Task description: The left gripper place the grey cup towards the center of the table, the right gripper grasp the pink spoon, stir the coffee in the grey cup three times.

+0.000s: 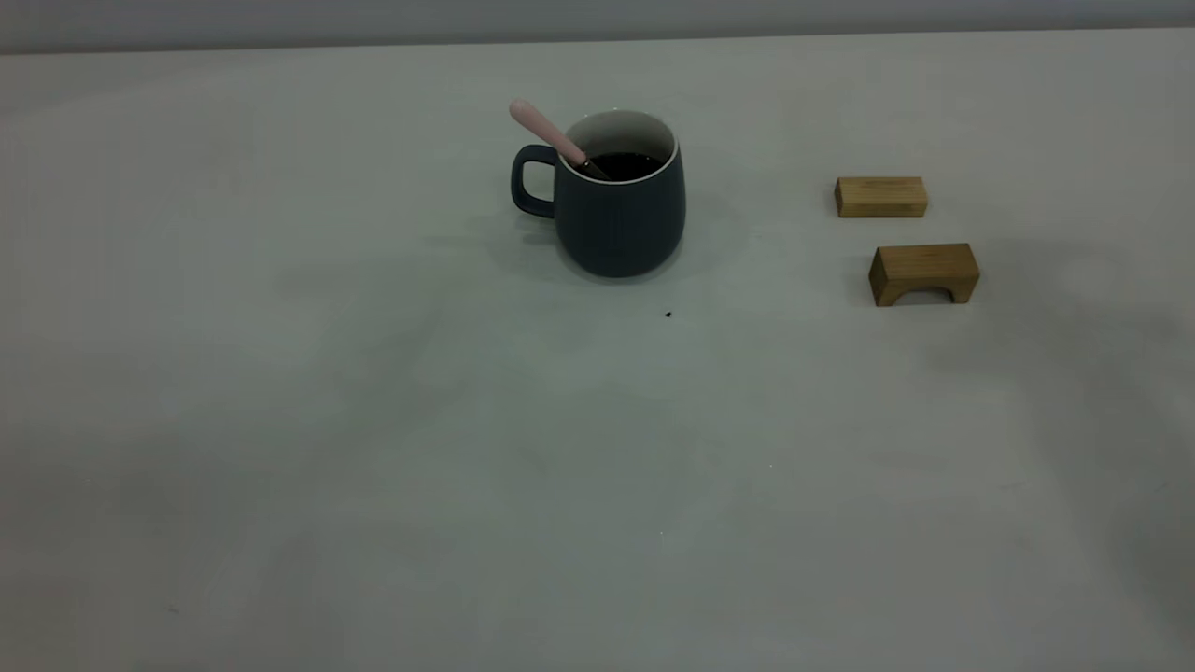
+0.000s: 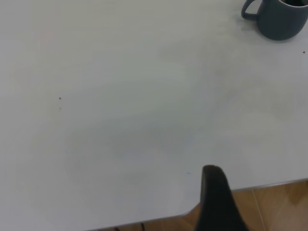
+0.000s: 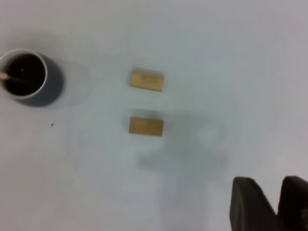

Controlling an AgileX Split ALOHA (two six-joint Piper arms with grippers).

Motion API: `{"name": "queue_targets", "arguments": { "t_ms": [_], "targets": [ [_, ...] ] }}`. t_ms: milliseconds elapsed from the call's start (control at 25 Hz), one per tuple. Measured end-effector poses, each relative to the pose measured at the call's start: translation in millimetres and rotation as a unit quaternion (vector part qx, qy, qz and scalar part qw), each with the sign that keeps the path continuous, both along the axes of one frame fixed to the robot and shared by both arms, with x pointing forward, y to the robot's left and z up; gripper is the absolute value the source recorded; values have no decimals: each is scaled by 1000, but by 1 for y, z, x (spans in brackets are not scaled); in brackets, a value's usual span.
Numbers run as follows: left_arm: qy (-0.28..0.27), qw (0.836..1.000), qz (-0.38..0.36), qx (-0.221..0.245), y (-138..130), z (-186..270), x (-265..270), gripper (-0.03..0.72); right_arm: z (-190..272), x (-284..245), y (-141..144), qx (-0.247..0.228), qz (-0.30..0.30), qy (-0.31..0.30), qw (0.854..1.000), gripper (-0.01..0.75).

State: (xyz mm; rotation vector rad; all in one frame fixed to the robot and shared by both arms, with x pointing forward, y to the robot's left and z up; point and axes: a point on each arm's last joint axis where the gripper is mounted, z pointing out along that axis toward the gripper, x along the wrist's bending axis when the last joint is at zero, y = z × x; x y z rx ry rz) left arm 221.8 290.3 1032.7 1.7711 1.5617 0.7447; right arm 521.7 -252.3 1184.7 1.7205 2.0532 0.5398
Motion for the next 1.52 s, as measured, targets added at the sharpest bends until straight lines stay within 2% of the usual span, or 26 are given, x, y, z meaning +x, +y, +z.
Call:
{"name": "queue_targets", "arguments": {
  "t_ms": [200,320,520,600,680,840,1000,1520],
  "targets": [
    [0,1000,0,0,0,0,0,519,16,-90,-17,6,4,-53,999,181],
    [0,1000,0,0,0,0,0,519,3,-134,-25,8,4,-63,998,181],
    [0,1000,0,0,0,0,0,519,-40,-208,-37,25,1,-81,996,185],
    [0,1000,0,0,0,0,0,519,-67,-232,-42,34,-21,-89,995,186],
    [0,1000,0,0,0,0,0,519,-83,-248,-45,41,-43,-122,991,187],
    [0,1000,0,0,0,0,0,519,-119,-268,-46,43,-73,-163,983,191],
    [0,1000,0,0,0,0,0,519,-145,-282,-46,49,-69,-184,979,197],
    [0,1000,0,0,0,0,0,519,-147,-285,-45,58,-48,-196,978,215]
  ]
}}
